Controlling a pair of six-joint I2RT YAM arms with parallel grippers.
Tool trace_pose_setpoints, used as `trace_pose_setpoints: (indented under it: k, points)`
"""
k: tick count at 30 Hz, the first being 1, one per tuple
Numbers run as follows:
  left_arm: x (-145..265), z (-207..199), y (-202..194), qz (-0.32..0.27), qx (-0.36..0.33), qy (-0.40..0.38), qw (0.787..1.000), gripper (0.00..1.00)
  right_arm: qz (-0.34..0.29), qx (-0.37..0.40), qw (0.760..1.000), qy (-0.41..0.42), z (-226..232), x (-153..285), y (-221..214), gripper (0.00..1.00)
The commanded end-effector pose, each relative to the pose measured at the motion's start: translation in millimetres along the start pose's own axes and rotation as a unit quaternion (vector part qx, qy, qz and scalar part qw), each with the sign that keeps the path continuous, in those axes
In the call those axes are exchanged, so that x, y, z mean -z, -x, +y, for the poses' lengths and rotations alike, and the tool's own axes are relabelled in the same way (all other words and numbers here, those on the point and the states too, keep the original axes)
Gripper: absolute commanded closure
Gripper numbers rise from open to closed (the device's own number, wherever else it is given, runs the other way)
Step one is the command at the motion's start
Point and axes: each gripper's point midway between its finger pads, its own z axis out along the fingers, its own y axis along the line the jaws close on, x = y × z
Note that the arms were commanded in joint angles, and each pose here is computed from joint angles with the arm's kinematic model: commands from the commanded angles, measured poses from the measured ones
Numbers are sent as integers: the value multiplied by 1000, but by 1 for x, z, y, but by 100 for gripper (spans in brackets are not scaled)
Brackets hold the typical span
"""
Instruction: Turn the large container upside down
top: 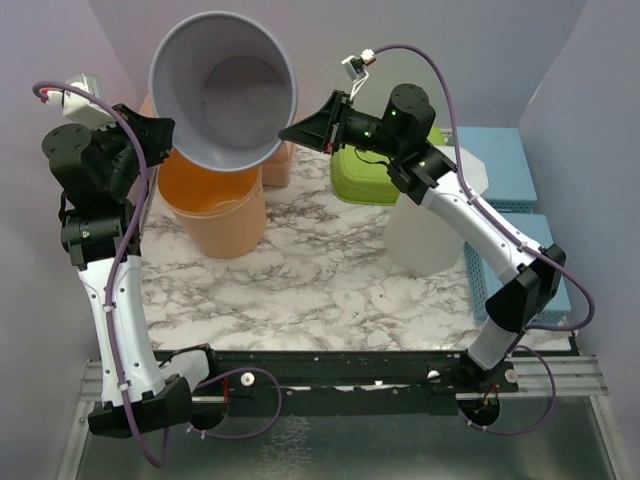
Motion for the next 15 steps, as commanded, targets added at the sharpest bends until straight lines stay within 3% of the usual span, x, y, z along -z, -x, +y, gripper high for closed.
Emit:
trace_pose_setpoints:
  k: [1, 7, 12, 15]
  points:
    - [14, -62, -18, 46, 15, -151, 987, 100, 0, 53, 998, 47, 46, 0, -5, 99]
    - [14, -72, -30, 60, 41, -191, 979, 100, -32, 45, 998, 15, 40, 8, -2, 94]
    - [18, -79, -39, 74, 38, -213, 973, 100, -99, 14, 995, -28, 23, 13, 12, 77]
    - [19, -81, -45, 82, 38, -224, 970, 100, -120, -4, 992, -44, 16, 14, 17, 73]
